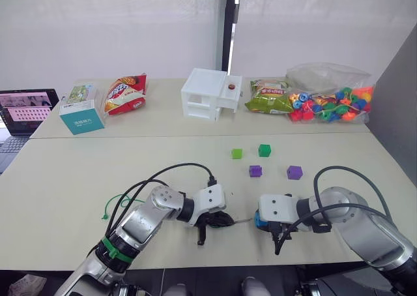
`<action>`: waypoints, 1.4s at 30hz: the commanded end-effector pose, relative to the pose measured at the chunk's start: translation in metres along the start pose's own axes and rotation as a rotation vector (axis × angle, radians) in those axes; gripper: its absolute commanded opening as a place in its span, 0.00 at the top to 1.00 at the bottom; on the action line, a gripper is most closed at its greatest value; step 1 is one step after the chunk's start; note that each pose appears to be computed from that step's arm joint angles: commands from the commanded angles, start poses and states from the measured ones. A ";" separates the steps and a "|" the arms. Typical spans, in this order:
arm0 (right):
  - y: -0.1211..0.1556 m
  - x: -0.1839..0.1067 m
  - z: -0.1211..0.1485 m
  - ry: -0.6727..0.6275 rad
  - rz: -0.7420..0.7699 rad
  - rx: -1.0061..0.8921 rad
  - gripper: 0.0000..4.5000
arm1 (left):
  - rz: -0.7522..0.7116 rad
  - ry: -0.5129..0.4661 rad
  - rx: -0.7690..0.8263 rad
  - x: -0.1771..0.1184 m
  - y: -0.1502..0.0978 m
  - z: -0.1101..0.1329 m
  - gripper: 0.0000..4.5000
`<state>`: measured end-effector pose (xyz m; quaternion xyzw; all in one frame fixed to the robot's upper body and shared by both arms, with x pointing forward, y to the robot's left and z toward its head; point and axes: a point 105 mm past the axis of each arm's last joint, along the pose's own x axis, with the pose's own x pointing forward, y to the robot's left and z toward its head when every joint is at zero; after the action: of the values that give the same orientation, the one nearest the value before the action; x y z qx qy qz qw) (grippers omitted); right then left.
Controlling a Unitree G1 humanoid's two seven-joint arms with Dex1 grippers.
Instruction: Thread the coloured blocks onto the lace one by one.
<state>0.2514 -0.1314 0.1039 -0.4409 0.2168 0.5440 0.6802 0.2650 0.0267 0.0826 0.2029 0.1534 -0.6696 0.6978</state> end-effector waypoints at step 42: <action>0.011 0.012 0.010 -0.029 0.039 0.000 0.71 | -0.004 -0.220 0.035 0.036 0.017 0.041 0.70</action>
<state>0.2517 -0.1264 0.1030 -0.4412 0.2152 0.5387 0.6848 0.2809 -0.0172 0.0863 0.1346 0.1007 -0.6871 0.7069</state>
